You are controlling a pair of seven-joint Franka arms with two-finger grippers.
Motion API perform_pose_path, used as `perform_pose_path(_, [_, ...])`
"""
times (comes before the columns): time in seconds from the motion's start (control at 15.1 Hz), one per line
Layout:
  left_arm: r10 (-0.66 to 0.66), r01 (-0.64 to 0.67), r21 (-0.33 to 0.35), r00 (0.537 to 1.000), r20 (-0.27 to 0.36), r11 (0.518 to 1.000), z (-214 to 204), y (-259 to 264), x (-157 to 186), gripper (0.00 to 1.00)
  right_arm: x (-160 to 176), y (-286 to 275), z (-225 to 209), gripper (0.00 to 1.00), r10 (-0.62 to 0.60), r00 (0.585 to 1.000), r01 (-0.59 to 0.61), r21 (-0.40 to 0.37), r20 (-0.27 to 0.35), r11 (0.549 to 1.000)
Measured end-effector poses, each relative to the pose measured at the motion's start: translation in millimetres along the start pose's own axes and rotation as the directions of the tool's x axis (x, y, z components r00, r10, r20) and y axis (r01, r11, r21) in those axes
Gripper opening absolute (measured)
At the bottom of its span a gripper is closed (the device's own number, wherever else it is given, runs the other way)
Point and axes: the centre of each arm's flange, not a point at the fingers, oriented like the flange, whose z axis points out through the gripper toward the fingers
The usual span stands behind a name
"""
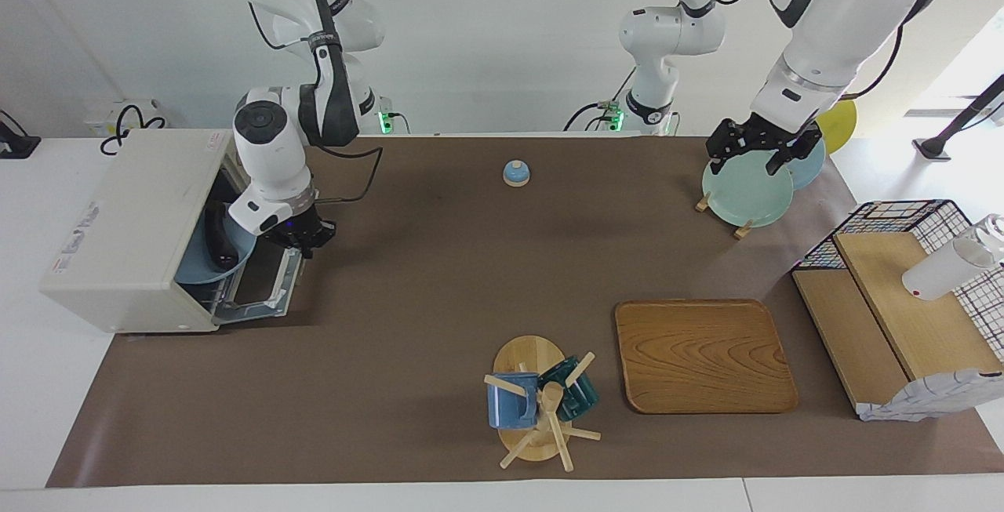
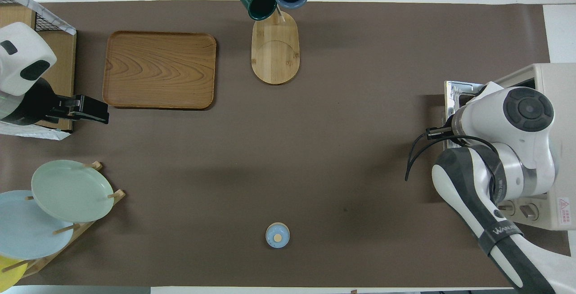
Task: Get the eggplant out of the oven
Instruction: 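Reach the right gripper into the open toaster oven toward the eggplant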
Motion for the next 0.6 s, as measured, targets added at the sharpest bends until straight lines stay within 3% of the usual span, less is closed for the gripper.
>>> perform_pose_path(0.6, [0.000, 0.000, 0.000, 1.000, 0.000, 1.000, 0, 0, 0, 1.00, 2, -3, 24, 0.01, 0.060, 0.998, -0.060, 0.020, 0.008, 0.998])
